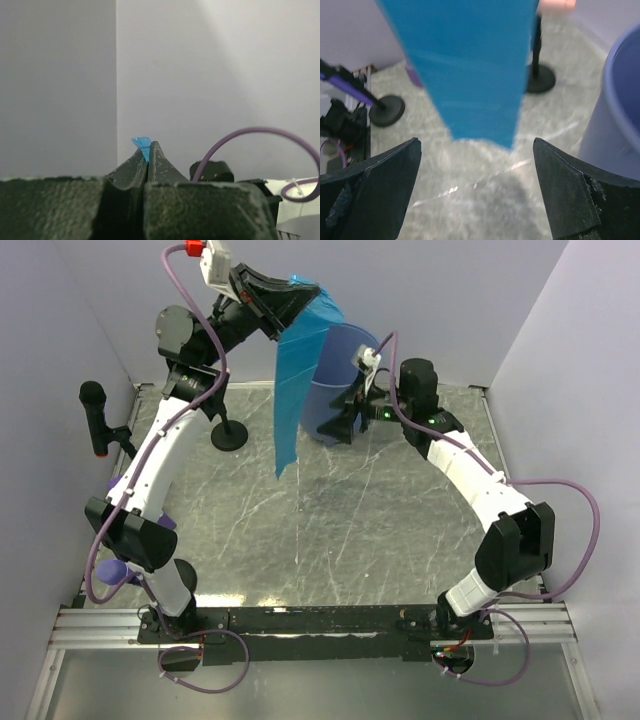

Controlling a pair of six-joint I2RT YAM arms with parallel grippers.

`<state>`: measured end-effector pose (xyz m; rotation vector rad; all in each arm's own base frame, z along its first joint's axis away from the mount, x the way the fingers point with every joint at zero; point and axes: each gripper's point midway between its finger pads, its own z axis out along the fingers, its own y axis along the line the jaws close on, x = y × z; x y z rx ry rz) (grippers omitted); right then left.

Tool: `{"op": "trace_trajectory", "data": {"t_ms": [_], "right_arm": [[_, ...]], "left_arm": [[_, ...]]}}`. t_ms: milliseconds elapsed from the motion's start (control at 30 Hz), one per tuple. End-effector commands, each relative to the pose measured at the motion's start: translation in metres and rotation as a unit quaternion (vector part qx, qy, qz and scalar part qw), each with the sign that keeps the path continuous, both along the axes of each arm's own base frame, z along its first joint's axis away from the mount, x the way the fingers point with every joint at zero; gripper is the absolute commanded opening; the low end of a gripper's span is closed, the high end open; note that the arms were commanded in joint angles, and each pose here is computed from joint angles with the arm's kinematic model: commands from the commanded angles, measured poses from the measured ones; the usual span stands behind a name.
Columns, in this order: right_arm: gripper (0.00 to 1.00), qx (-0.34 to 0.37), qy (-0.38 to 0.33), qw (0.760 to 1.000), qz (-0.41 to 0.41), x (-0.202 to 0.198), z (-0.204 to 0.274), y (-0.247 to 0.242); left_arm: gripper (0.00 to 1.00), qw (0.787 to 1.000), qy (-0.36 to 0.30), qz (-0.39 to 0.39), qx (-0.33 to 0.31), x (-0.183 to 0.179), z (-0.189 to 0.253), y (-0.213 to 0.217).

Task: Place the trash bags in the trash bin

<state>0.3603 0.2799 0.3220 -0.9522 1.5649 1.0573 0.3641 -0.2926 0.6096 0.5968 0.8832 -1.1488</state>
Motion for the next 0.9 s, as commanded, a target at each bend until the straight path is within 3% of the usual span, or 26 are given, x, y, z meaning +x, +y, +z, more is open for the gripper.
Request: {"op": "trace_trajectory", "data": {"t_ms": [0,400,500,567,633,700,733,767,867], "right_arm": [[0.99,0.041,-0.080,0.996,0.003,0.011,0.053,0.012],[0.99,0.090,-0.037,0.989,0.114,-0.004,0.055,0.071],[0.93,0.095,-0.027,0.985,0.143,-0.015,0.054,0.086],[0.81,0.095,-0.010,0.982,0.161,-0.020,0.049,0.091],[0.58,0.096,0.003,0.982,0.165,-0.023,0.045,0.090],[0.28,0.086,0.007,0.982,0.170,-0.030,0.041,0.084],[0.08,0.082,0.007,0.983,0.161,-0.032,0.041,0.079],[0.00,0.079,0.007,0.986,0.148,-0.032,0.039,0.072],[0.00,0.070,0.024,0.989,0.130,-0.038,0.043,0.047]], "left_arm": [[0.01,0.999,-0.046,-0.026,0.009,-0.039,0.029,0.018],[0.01,0.993,-0.103,-0.047,0.021,-0.067,0.048,0.023],[0.00,0.992,-0.112,-0.044,0.022,-0.065,0.049,0.022],[0.01,0.993,-0.113,-0.029,0.018,-0.056,0.049,0.024],[0.01,0.994,-0.109,-0.004,0.011,-0.040,0.047,0.030],[0.01,0.995,-0.096,0.031,0.004,-0.014,0.040,0.037],[0.01,0.995,-0.088,0.055,0.001,0.002,0.034,0.042],[0.01,0.994,-0.078,0.078,0.003,0.020,0.025,0.045],[0.27,0.990,-0.012,0.139,0.031,0.084,-0.027,0.054]]}}
